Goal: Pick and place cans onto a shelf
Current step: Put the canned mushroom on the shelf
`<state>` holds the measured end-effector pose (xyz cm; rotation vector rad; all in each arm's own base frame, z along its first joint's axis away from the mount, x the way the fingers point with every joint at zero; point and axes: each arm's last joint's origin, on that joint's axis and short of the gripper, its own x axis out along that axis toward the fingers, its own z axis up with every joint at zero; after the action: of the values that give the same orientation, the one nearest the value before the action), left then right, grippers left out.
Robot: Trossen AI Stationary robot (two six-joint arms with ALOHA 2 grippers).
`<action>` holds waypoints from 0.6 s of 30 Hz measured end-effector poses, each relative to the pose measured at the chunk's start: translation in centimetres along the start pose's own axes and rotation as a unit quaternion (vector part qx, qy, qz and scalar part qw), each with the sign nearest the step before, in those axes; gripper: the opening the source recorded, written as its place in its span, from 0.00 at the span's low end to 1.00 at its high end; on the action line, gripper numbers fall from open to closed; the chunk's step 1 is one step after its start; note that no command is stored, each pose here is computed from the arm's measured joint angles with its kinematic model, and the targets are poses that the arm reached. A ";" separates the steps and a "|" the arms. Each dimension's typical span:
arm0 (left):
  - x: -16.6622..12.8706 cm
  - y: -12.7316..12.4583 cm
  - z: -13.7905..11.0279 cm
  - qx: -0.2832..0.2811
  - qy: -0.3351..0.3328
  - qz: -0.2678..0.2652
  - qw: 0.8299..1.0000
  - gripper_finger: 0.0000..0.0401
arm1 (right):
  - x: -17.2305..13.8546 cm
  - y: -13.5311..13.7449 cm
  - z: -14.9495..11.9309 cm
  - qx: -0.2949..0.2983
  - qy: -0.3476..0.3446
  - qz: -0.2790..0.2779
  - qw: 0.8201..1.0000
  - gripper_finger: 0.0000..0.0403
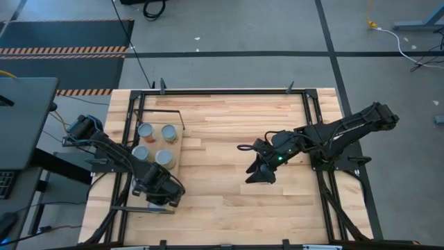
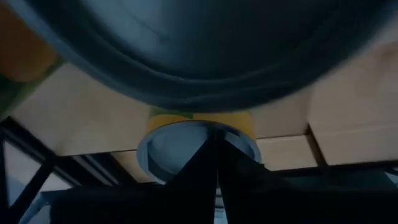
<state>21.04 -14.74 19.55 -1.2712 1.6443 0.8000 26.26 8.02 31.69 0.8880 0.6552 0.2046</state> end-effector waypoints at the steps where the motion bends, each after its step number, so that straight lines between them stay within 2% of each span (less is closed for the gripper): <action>1: 0.0 -0.1 0.0 0.004 0.000 -0.006 1.000 0.05 | 0.0 0.0 0.0 0.003 0.001 0.000 1.000 0.86; 5: 0.0 -0.5 -0.1 0.020 -0.007 -0.028 0.999 0.03 | 0.0 0.0 0.0 0.016 0.004 0.003 1.000 0.86; 18: -0.3 -0.6 0.5 0.038 -0.022 -0.031 0.999 0.03 | -0.1 0.1 0.7 0.010 -0.018 0.016 1.000 0.86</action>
<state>21.74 -14.36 19.62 -1.2375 1.5775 0.7159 26.58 7.60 32.09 0.9204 0.6114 0.2108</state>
